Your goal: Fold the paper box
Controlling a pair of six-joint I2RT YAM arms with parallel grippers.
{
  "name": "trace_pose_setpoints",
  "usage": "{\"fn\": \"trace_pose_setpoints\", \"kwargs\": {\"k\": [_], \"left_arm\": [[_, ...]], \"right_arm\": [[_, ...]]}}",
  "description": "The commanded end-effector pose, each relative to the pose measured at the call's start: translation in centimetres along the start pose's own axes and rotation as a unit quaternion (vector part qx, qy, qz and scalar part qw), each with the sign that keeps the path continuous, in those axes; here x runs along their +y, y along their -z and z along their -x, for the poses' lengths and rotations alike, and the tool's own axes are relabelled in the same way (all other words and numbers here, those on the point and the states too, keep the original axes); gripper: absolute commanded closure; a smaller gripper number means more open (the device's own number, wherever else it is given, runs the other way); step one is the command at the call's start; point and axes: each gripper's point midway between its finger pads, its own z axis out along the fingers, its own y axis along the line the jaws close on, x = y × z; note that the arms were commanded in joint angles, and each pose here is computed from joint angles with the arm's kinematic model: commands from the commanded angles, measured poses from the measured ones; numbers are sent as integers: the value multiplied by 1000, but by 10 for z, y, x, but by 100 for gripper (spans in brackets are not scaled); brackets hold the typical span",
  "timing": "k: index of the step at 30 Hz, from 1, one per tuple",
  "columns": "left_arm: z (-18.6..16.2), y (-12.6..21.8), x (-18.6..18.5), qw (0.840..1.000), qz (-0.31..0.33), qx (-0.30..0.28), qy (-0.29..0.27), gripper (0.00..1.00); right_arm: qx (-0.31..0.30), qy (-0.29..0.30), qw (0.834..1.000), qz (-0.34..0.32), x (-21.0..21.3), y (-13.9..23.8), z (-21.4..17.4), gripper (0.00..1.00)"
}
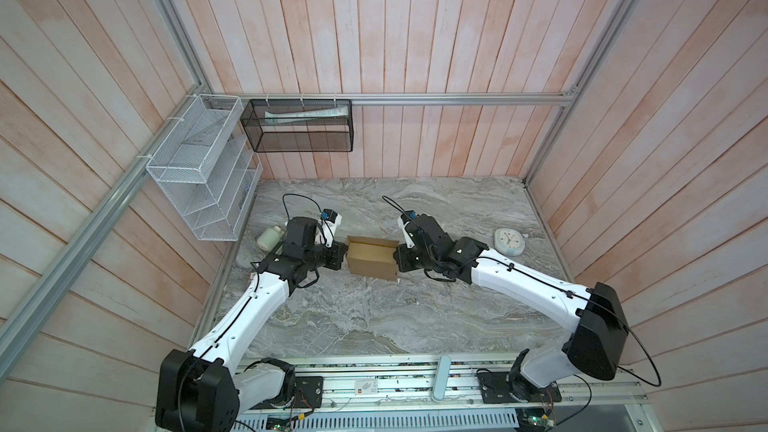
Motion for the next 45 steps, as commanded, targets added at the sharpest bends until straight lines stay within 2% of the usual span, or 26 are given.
{"fn": "trace_pose_setpoints", "kwargs": {"k": [1,23,45], "left_arm": [[-11,-2,0,1000,-1,14,4,100],[-12,-4,1,1000,1,17,5,100],[-15,-4,1,1000,14,20,1,100]], "right_arm": [[5,12,1000,-21,-6,0,1,82],[24,42,998,-26,-5,-2,0,97],[40,58,997,-22,-8,-13,-19,100]]}}
